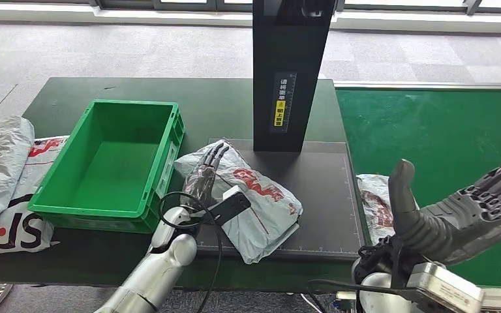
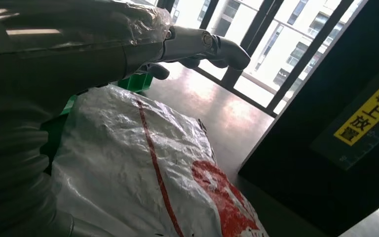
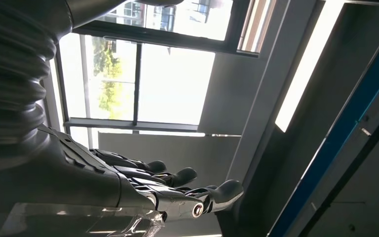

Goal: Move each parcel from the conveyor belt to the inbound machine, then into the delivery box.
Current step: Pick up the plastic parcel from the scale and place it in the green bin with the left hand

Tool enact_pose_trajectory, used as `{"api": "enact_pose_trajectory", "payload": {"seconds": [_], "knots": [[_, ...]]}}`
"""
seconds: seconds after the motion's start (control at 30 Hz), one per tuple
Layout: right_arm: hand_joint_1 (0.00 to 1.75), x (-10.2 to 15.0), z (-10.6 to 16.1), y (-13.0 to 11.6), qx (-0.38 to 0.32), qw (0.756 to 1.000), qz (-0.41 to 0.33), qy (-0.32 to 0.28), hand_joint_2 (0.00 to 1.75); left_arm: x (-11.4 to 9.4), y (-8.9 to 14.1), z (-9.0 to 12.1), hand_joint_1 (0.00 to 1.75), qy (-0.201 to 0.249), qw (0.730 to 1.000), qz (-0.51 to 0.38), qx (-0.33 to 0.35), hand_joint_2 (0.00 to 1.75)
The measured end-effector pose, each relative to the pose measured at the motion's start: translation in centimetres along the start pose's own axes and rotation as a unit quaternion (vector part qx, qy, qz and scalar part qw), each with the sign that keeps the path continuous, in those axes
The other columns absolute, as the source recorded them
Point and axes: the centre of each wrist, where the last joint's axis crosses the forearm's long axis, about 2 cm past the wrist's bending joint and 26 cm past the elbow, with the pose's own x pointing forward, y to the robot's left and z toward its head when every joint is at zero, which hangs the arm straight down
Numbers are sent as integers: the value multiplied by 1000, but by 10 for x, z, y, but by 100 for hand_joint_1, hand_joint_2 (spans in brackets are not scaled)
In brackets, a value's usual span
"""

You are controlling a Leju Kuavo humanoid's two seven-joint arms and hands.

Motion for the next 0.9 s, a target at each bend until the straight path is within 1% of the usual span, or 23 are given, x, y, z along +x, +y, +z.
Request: {"api": "enact_pose_trajectory", "payload": {"seconds": [0.13,0.4,0.57,0.6,0.7,0.73,0.9], "knots": [[0,0,-1,-1,-3,1000,1,-2,175,-2,-2,-2,0,1,1000,0,-29,175],[0,1,-2,-2,-4,1000,2,-4,175,-4,-5,-3,0,3,999,0,-44,175],[0,1,-3,-2,-6,1000,3,-6,175,-2,-8,-5,0,-3,998,17,-62,175],[0,1,-3,-2,-6,1000,2,-6,175,-1,-9,-7,17,-6,997,25,-70,175],[0,1,-4,-2,-7,1000,2,-7,175,2,-15,-10,147,-14,993,51,-104,175],[0,1,-5,-2,-7,1000,2,-8,175,2,-17,-11,175,-16,992,55,-116,175],[0,1,-7,-2,-9,1000,2,-11,175,4,-25,-14,175,-21,983,44,-176,175]]}}
